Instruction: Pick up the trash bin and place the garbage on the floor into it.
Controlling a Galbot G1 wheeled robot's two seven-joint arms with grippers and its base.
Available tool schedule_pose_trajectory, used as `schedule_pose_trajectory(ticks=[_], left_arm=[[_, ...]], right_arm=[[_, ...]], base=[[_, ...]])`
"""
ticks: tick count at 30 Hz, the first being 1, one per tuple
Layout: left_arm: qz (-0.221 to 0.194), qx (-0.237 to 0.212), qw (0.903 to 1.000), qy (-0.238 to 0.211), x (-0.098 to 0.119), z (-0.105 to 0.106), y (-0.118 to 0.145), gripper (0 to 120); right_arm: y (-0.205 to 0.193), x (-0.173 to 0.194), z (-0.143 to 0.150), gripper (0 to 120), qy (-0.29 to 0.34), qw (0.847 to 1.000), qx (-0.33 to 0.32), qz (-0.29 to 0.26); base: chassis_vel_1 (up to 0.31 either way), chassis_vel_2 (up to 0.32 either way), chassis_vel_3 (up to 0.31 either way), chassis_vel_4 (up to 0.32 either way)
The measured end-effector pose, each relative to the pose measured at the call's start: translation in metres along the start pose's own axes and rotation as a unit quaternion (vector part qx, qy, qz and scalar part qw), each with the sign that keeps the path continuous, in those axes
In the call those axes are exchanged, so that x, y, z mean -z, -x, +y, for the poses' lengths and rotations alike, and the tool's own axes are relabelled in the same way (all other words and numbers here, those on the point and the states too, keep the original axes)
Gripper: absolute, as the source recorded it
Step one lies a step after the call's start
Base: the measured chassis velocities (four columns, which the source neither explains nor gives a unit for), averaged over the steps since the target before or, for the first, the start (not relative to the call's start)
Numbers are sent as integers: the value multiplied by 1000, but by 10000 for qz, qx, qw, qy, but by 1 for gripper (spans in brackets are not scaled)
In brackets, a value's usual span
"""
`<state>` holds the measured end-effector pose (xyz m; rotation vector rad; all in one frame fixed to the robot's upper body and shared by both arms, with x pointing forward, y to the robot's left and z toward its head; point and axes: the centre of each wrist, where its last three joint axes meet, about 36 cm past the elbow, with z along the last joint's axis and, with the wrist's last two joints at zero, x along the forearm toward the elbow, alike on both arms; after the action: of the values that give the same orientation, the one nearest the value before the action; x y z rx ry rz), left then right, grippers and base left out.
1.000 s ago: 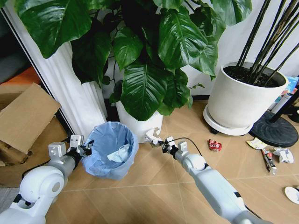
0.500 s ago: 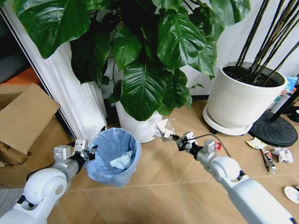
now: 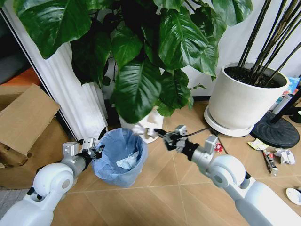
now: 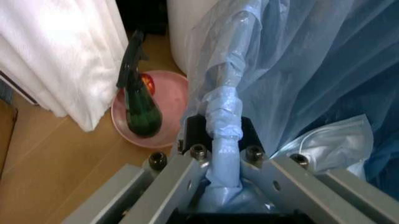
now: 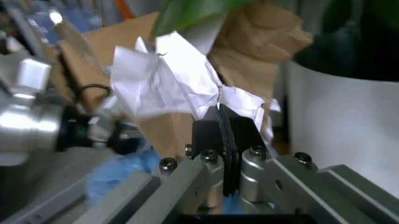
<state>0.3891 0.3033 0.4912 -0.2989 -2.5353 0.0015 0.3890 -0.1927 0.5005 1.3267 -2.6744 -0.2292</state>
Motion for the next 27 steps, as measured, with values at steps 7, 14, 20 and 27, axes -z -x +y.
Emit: schedule_pose_trajectory(ticks=[7,14,20,27], left_arm=[[-97,7,9999,-55,8,3,1,0],[-133,20,9999,-84,10,3,1,0],[-152,26,9998,-97,11,5,0,0],[-157,29,9998,-114,11,7,0,0]], right_arm=[[32,-4,15,0,125,9987,460,181],[52,-25,10,0,192,9975,507,443],[66,-24,6,5,142,9973,514,508],[69,-24,9,28,127,9971,521,541]], base=[[0,0,0,0],[0,0,0,0],[0,0,0,0],[0,0,0,0]])
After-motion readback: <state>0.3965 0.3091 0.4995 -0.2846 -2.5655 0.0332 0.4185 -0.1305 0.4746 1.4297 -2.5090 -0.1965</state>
